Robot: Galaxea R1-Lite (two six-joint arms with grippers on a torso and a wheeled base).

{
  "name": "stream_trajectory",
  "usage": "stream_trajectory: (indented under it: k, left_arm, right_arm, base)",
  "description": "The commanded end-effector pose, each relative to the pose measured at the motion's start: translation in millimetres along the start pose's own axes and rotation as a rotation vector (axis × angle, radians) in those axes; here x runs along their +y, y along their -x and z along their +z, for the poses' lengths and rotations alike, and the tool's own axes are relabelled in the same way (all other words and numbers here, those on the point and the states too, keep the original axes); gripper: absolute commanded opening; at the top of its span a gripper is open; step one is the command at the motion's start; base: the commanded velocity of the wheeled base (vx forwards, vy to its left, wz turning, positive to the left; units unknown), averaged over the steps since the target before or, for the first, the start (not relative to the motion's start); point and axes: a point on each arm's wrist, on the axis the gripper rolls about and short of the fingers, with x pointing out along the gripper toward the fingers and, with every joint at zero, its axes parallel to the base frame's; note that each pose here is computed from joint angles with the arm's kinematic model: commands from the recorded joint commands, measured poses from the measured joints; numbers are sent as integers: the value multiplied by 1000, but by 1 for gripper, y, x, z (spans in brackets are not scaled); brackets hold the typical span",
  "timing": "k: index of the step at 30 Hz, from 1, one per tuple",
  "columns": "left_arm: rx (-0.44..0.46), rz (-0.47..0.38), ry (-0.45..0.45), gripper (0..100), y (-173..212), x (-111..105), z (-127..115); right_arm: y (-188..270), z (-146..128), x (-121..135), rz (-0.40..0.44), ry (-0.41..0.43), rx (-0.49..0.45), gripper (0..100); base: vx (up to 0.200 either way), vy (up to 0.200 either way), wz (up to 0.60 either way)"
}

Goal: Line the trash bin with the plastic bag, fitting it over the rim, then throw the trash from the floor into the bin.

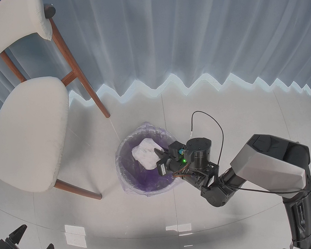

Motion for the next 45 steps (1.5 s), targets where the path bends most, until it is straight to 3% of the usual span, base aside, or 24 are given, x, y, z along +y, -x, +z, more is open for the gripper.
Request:
stream_trajectory:
  k: [1, 24, 25, 37, 45]
  left_arm:
    - [19, 0, 3, 100, -2, 0, -5]
    - [19, 0, 3, 100, -2, 0, -5]
    - [19, 0, 3, 100, -2, 0, -5]
    - [19, 0, 3, 100, -2, 0, -5]
    - [19, 0, 3, 100, -2, 0, -5]
  right_arm:
    - [-14, -16, -3, -11, -2, 5, 0]
    - [-32, -38, 2, -7, -4, 1, 0]
    - [-32, -39, 4, -4, -6, -1, 100]
    - [-33, -29, 6, -1, -6, -29, 100]
    - [-9, 33, -1, -9, -11, -133, 100]
  base:
    - [0, 0, 0]
    - [0, 0, 0]
    - [0, 0, 0]
    - [0, 0, 0]
    - [0, 0, 0]
